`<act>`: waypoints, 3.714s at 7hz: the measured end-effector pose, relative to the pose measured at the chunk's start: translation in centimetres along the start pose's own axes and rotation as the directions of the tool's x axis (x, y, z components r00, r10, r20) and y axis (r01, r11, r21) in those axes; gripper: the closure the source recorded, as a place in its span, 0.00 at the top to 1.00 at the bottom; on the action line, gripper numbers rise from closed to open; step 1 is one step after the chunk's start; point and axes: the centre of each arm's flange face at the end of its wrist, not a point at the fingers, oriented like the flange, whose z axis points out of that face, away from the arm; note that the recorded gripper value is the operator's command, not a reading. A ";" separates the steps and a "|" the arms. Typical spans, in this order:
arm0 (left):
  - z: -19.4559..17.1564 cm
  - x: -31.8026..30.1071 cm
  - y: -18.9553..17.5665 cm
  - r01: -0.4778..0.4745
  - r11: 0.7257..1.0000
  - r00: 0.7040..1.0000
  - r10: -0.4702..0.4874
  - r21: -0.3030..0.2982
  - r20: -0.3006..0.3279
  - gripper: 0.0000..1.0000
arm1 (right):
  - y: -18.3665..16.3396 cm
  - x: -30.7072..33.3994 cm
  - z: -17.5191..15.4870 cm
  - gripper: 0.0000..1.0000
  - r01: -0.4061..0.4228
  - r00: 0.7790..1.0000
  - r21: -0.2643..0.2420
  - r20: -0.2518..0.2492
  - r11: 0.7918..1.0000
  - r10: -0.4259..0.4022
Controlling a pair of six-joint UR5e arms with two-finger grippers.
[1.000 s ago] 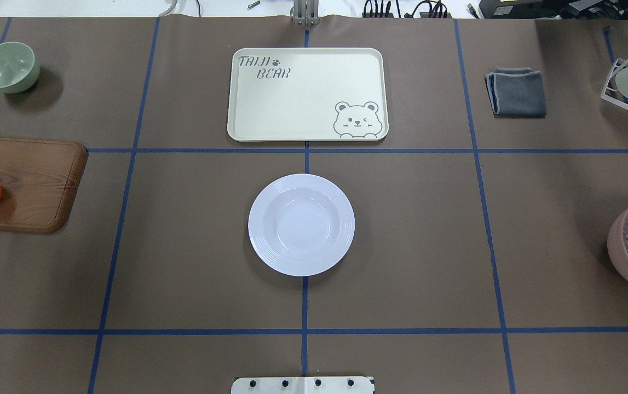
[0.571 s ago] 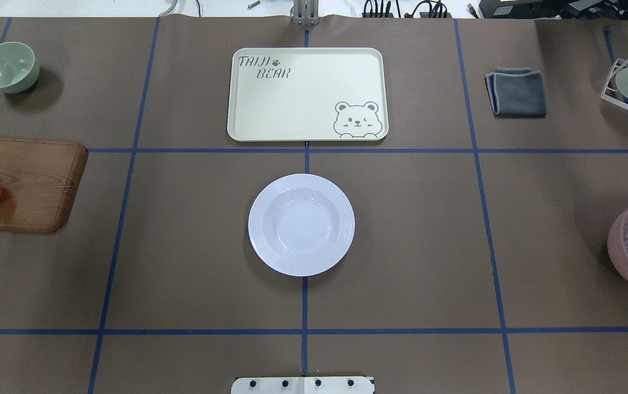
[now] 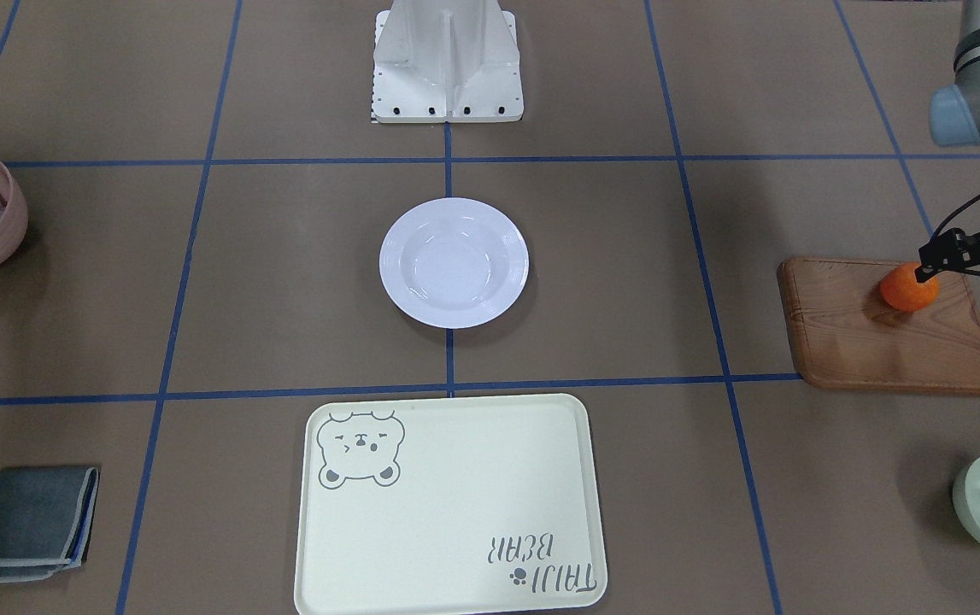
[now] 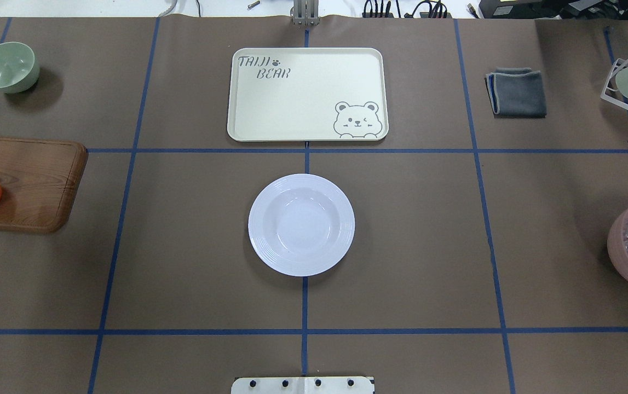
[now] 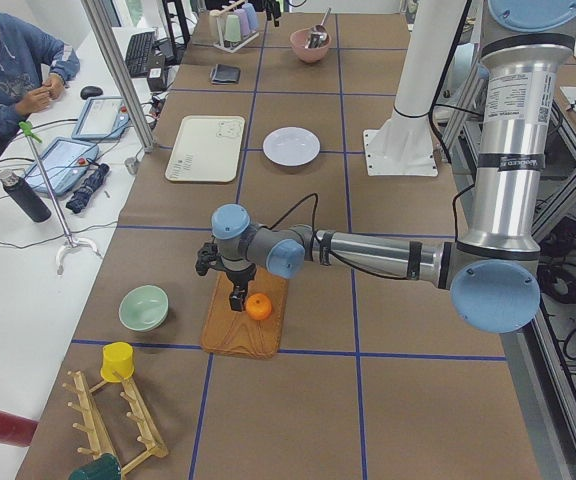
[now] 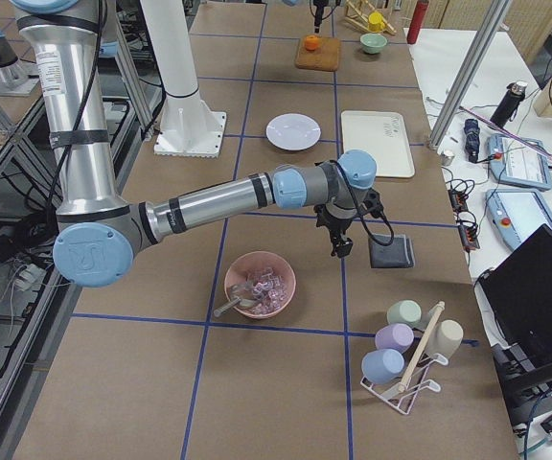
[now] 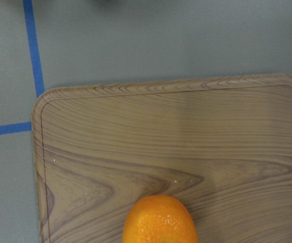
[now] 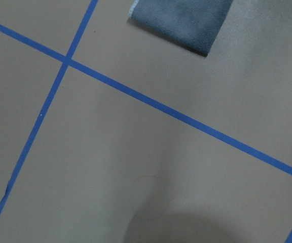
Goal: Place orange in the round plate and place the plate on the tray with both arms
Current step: 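Lower the left gripper onto the orange on the wooden tray and grasp it, then carry the orange with the left gripper over the white plate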
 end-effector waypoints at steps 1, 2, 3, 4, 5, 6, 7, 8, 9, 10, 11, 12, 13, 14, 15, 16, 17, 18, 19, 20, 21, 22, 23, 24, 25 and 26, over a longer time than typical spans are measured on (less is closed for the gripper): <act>1.4 0.0 -0.3 -0.002 1.000 1.000 0.003 -0.011 0.010 0.98 | -0.1 -0.2 0.3 1.00 0.002 1.000 -0.005 0.005 1.000 -0.002; 2.6 -0.1 -0.3 -0.002 1.000 1.000 0.002 -0.019 0.012 0.98 | -0.1 -0.3 0.6 1.00 0.003 1.000 -0.010 0.008 1.000 -0.003; 3.3 -0.1 -0.4 -0.001 1.000 1.000 0.001 -0.023 0.012 0.98 | -0.2 -0.4 0.8 1.00 0.004 1.000 -0.014 0.010 1.000 -0.004; 3.7 -0.1 -0.3 0.005 1.000 1.000 -0.005 -0.026 0.010 0.98 | -0.3 -0.3 1.1 1.00 0.005 1.000 -0.019 0.011 1.000 -0.004; 4.0 0.0 -0.3 0.012 0.999 1.000 -0.012 -0.031 0.009 0.98 | -0.4 -0.2 1.6 1.00 0.006 1.000 -0.022 0.012 1.000 -0.006; 4.4 -0.1 -0.1 0.017 0.999 1.000 -0.016 -0.040 0.009 0.98 | -0.6 -0.3 1.6 1.00 0.001 1.000 -0.017 0.013 1.000 -0.001; 4.7 -0.1 0.0 0.021 0.999 1.000 -0.021 -0.047 0.007 0.98 | -0.9 -0.7 1.4 1.00 -0.016 1.000 -0.009 0.018 1.000 0.016; 4.9 -0.2 0.1 0.029 0.998 1.000 -0.028 -0.050 0.006 0.98 | -1.0 -1.0 1.2 1.00 -0.030 0.999 -0.003 0.029 1.000 0.030; 5.0 -0.1 0.1 0.035 0.998 0.999 -0.035 -0.054 0.006 0.98 | -1.2 -1.3 1.0 1.00 -0.035 0.999 0.002 0.035 0.999 0.034; 5.3 0.2 0.2 0.037 0.998 0.999 -0.036 -0.058 0.006 0.98 | -1.2 -1.6 0.8 1.00 -0.032 0.999 0.008 0.037 0.999 0.031; 5.4 0.3 0.2 0.037 0.997 0.999 -0.037 -0.061 0.006 0.98 | -1.3 -1.9 0.5 1.00 -0.028 0.999 0.013 0.038 1.000 0.028; 5.5 0.4 0.3 0.038 0.997 0.999 -0.038 -0.063 0.006 0.98 | -1.3 -1.9 0.4 1.00 -0.028 0.999 0.015 0.038 0.999 0.028; 5.6 0.4 0.3 0.038 0.997 0.999 -0.037 -0.064 0.006 0.84 | -1.3 -2.0 0.4 1.00 -0.027 0.999 0.015 0.038 1.000 0.027; 5.7 0.6 0.3 0.035 0.997 0.999 -0.035 -0.068 0.005 0.37 | -1.3 -2.0 0.4 1.00 -0.026 0.999 0.016 0.038 1.000 0.026; 5.9 0.7 0.4 0.032 0.997 0.999 -0.031 -0.072 0.006 0.00 | -1.4 -2.1 0.3 1.00 -0.025 0.999 0.017 0.038 1.000 0.025; 6.0 1.0 0.5 0.027 0.997 1.000 -0.027 -0.072 0.004 0.00 | -1.5 -2.1 0.2 1.00 -0.024 0.999 0.019 0.038 1.000 0.023; 5.3 2.0 0.3 0.020 0.997 1.000 -0.022 -0.069 -0.020 0.00 | -1.6 -2.2 0.1 1.00 -0.022 0.999 0.021 0.038 1.000 0.021; 3.7 4.3 -0.4 0.034 0.997 0.996 -0.039 -0.068 -0.079 0.00 | -1.8 -2.3 0.0 1.00 -0.020 0.999 0.023 0.037 1.000 0.019; 1.6 7.5 -1.8 0.086 0.994 0.986 -0.095 -0.066 -0.140 0.00 | -1.9 -2.3 0.0 1.00 -0.020 0.999 0.023 0.037 1.000 0.019; -0.4 11.7 -3.4 0.152 0.986 0.970 -0.161 -0.064 -0.185 0.00 | -1.9 -2.3 0.0 1.00 -0.019 0.999 0.024 0.037 1.000 0.018; -1.7 19.0 -5.0 0.222 0.971 0.945 -0.236 -0.085 -0.228 0.00 | -2.0 -2.5 -0.1 1.00 -0.026 0.999 0.027 0.037 0.999 0.025; -2.7 27.9 -5.9 0.283 0.951 0.913 -0.307 -0.127 -0.267 0.00 | -2.3 -2.8 -0.3 1.00 -0.044 0.998 0.030 0.037 0.999 0.043; -3.4 37.6 -6.4 0.331 0.929 0.884 -0.366 -0.164 -0.290 0.00 | -2.9 -3.0 -0.6 1.00 -0.057 0.998 0.034 0.037 0.998 0.056; -4.1 46.0 -6.7 0.366 0.914 0.868 -0.403 -0.174 -0.291 0.00 | -3.2 -3.1 -0.6 1.00 -0.063 0.997 0.036 0.037 0.997 0.061; -4.7 52.6 -6.9 0.377 0.911 0.866 -0.411 -0.167 -0.284 0.00 | -3.5 -3.3 -0.7 1.00 -0.066 0.997 0.036 0.038 0.997 0.065; -4.3 57.7 -6.7 0.375 0.916 0.875 -0.400 -0.140 -0.272 0.00 | -3.7 -3.5 -0.7 1.00 -0.071 0.997 0.036 0.039 0.997 0.070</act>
